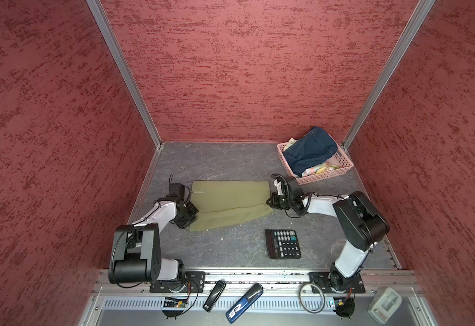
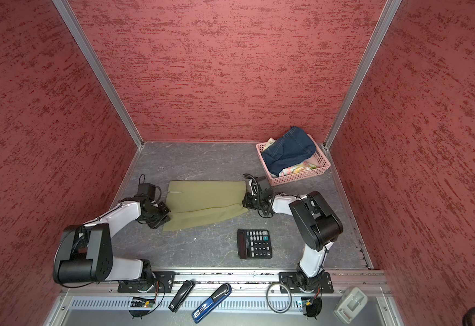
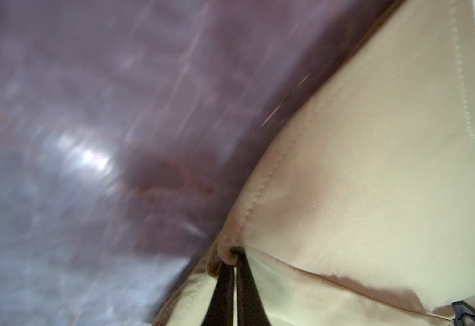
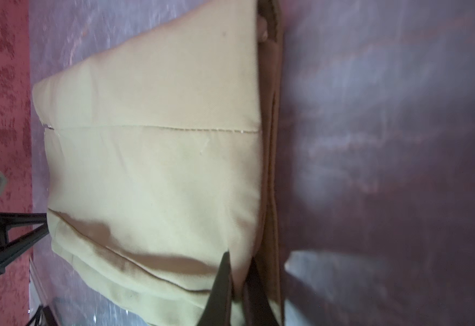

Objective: Fold and stack skirts
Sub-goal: Move the skirt to the center of the table.

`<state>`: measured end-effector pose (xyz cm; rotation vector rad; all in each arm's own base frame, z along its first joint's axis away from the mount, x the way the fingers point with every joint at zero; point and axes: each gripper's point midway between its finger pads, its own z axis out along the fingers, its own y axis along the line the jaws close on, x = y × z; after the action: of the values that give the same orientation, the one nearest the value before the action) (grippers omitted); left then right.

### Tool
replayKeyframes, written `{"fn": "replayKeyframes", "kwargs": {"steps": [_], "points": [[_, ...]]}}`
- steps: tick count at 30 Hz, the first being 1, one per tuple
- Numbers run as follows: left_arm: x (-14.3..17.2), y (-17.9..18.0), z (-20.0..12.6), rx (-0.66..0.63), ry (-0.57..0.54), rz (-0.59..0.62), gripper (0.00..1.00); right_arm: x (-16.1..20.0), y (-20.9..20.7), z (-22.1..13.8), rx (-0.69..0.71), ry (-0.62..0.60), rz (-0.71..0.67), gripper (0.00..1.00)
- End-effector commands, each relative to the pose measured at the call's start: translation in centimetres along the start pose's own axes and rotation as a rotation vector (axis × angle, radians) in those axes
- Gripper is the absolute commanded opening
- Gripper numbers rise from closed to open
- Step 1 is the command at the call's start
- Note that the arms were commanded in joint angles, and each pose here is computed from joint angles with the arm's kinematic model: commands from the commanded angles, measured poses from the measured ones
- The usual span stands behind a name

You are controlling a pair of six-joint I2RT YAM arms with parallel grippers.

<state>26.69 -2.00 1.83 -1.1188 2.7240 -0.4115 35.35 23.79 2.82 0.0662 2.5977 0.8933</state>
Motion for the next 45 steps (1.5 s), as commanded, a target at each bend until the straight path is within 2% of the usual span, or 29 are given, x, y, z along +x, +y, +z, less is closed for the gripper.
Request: {"fn": "replayKeyframes", "kwargs": {"steps": [1, 10, 13, 15, 18, 22, 29, 34, 38, 45], "points": [[-1.9, -0.7, 1.3, -0.012, -0.034, 0.005, 0.06, -1.9, 0.0, 0.7, -0.003, -0.011, -0.021, 0.00], [-6.8, -5.7, 2.6, 0.013, -0.071, 0.058, 0.05, -9.2, -0.4, 2.5, 0.020, -0.059, -0.073, 0.00], [-7.9, -6.9, 1.6, 0.035, -0.102, 0.078, 0.07, -10.8, -0.6, 2.4, 0.032, -0.076, -0.094, 0.05], [-8.4, -7.5, 0.1, 0.068, -0.140, 0.088, 0.15, -11.6, -0.5, 1.7, 0.037, -0.098, -0.110, 0.15], [-8.7, -8.2, -2.6, 0.118, -0.204, 0.101, 0.41, -12.7, -0.2, 0.3, 0.041, -0.139, -0.130, 0.32], [-9.0, -7.8, -4.4, 0.140, -0.248, 0.107, 0.59, -13.2, 0.4, -0.9, 0.037, -0.171, -0.146, 0.44], [-8.5, -6.2, -2.5, 0.137, -0.187, 0.063, 0.59, -13.3, 0.6, -1.2, 0.021, -0.181, -0.143, 0.44], [-8.7, -6.3, -0.8, 0.195, -0.166, 0.036, 0.51, -12.8, 0.6, -1.4, 0.005, -0.183, -0.146, 0.44], [-9.6, -7.4, -0.5, 0.285, -0.211, 0.038, 0.45, -12.3, 0.4, -1.5, 0.012, -0.177, -0.157, 0.44], [-9.8, -7.9, 0.3, 0.320, -0.220, 0.068, 0.35, -11.1, -0.2, -1.5, 0.010, -0.167, -0.145, 0.44]]}}
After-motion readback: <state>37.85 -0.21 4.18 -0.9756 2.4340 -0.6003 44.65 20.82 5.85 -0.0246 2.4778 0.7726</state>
